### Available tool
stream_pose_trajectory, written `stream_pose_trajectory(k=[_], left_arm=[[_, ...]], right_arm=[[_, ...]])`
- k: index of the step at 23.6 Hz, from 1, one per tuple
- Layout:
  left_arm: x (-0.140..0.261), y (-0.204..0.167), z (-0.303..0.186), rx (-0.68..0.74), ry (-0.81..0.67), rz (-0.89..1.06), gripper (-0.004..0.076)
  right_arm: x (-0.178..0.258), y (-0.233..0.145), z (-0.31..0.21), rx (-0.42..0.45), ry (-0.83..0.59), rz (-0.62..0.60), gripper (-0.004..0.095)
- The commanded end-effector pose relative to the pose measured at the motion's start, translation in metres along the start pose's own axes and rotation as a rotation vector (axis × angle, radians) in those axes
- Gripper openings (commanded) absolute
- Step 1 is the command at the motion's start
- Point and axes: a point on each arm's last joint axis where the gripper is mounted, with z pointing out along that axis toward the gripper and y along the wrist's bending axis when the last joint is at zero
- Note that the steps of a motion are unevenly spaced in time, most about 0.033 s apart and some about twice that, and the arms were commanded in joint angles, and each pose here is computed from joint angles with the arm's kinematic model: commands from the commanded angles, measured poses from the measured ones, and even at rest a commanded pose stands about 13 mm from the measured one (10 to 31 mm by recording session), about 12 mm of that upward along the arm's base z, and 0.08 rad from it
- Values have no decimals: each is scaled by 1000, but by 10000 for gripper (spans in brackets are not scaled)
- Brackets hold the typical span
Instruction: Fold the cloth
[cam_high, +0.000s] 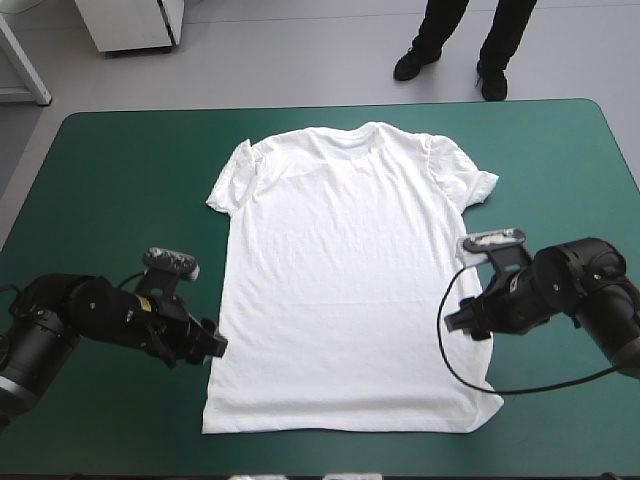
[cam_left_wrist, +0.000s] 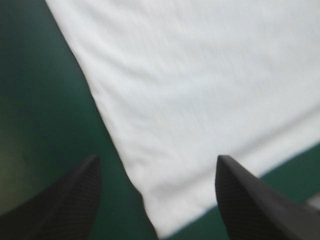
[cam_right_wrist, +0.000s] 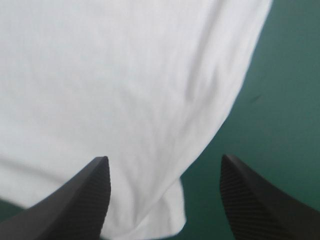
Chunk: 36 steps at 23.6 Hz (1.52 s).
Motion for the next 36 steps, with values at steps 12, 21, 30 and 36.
stream_pose_trajectory(k=[12, 21, 30, 36], left_arm=[[-159, 43, 54, -251, -174, -3, 507], [-176, 67, 119, -307, -36, -18, 507], [-173, 76, 158, -282, 40, -54, 240], [-171, 80, 175, -278, 74, -62, -9]], right_arm=[[-111, -14, -25, 198, -363, 48, 604], [-138, -33, -18, 223, -385, 81, 602], [-149, -36, 16, 226, -315, 64, 567], [-156, -40, 52, 227, -232, 58, 569]])
